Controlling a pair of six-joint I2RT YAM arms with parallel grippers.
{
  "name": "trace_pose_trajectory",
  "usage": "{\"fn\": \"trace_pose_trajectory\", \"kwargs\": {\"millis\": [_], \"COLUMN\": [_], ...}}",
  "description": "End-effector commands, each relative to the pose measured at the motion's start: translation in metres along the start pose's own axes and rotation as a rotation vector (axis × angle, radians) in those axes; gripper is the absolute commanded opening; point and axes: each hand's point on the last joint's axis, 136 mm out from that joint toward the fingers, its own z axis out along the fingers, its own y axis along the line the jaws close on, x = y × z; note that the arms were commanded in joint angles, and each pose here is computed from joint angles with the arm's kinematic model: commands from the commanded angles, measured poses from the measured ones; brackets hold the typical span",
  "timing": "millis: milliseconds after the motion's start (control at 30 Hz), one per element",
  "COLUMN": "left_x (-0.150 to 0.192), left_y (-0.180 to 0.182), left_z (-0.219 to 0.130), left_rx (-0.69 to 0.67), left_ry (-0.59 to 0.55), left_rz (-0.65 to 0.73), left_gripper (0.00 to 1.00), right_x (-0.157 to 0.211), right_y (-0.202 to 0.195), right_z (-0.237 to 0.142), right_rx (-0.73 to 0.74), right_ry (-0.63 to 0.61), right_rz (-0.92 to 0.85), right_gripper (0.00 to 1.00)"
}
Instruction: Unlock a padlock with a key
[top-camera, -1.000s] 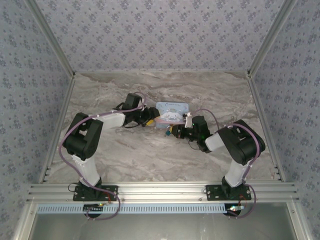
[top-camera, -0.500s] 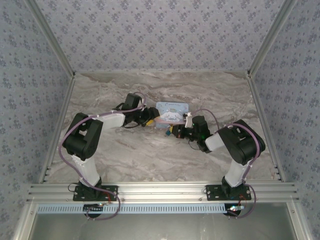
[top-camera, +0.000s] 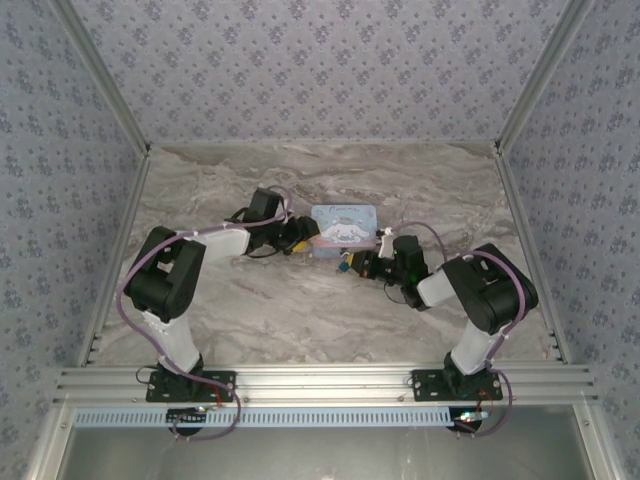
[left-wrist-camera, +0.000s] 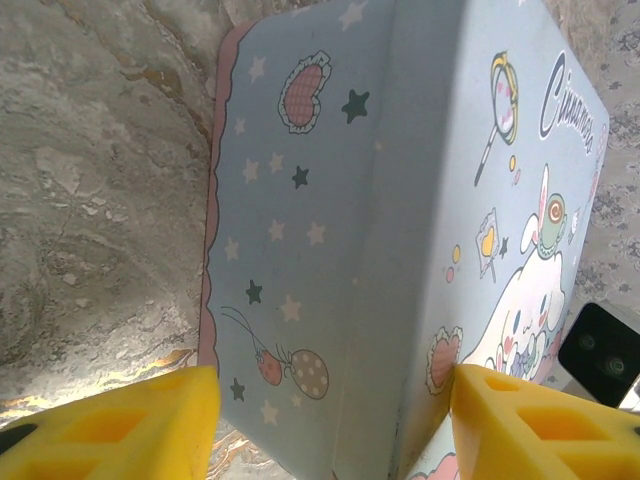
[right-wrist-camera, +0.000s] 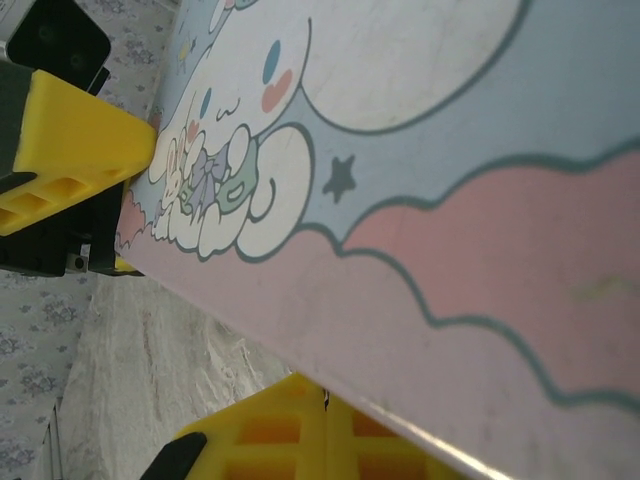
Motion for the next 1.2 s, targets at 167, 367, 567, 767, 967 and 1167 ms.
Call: {"fn": "trace_pose_trajectory", "kwargs": {"millis": [167,367,567,767,967,1167], "left_x": [0.028,0.029,0.030,0.030,0.029,0.030], "left_y": [0.054,0.055,0.056,0.057,0.055,0.056], "left_z": [-0.001,-0.001,-0.001,0.000,-0.001,-0.001], "left_rx": [-0.174,-0.174,-0.177,-0.179,-0.174,-0.176], "left_ry": [0.058,0.058,0.059,0.060,0.058,0.060], "left_rz": [-0.097,-0.104,-0.105,-0.106,-0.104,-0.105], "left_gripper": [0.60,0.60,0.60,0.60,0.60,0.61], "right_x": [-0.018,-0.032,-0.045,-0.047,-0.047,-0.053], "right_y": [0.002,0.009,0.008,-0.007,-0.014,-0.018], "right_z": [-0.007,-0.011,-0.016,-0.020,-0.021,-0.023], "right_rx": [0.005,-0.003,0.025,0.075,0.093,0.105], "right_ry": [-0.072,-0.124,-0.165,-0.176,-0.186,-0.219], "right_rz": [0.016,0.026,0.038,0.087,0.118,0.148], "right_gripper": [0.00,0.00,0.00,0.00,0.00,0.00]}}
